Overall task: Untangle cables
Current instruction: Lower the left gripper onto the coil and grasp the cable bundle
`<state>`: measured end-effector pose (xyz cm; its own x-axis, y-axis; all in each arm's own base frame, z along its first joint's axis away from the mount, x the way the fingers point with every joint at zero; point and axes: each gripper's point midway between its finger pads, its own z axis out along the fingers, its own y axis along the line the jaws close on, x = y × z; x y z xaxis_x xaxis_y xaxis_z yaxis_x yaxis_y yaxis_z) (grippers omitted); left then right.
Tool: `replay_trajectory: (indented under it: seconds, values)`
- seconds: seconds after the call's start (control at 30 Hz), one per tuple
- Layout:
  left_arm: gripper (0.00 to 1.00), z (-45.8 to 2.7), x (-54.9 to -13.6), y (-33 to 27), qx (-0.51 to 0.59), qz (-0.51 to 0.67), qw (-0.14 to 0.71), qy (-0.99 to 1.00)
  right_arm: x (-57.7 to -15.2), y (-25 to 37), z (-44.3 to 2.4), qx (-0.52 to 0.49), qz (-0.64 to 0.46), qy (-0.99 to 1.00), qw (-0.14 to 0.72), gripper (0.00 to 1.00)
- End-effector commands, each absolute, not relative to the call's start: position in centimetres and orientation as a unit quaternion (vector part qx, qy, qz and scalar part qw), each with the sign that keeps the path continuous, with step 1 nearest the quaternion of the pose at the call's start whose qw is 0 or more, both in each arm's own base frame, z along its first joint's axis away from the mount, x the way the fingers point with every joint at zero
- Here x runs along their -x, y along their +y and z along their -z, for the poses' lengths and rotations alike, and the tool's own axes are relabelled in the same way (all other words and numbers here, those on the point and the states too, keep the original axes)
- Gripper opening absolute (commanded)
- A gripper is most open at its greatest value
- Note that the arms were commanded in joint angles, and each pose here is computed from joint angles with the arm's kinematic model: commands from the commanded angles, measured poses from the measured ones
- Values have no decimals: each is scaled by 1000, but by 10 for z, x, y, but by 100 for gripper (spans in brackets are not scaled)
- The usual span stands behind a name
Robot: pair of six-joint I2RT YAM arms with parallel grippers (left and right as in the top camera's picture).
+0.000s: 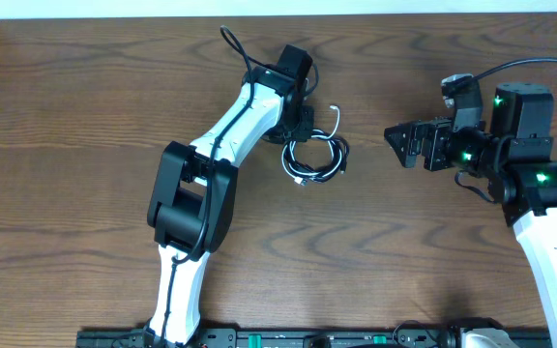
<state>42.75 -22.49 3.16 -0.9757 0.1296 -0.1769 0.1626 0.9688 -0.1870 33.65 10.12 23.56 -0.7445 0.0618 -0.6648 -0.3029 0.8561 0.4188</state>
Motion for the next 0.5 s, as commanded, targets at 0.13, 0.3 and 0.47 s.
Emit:
replay_trajectory:
  seconds: [0.13,0.3,0.47]
  values:
    - [34,-15,-422,-216,-64,84,68,992,-337,102,-240,74,-257,895,356,99]
    - [35,-3,-415,-212,-64,79,58,993,-337,102,-240,74,-257,896,355,99]
    - [35,6,-409,-202,-61,55,51,995,-337,102,-240,74,-257,896,354,99]
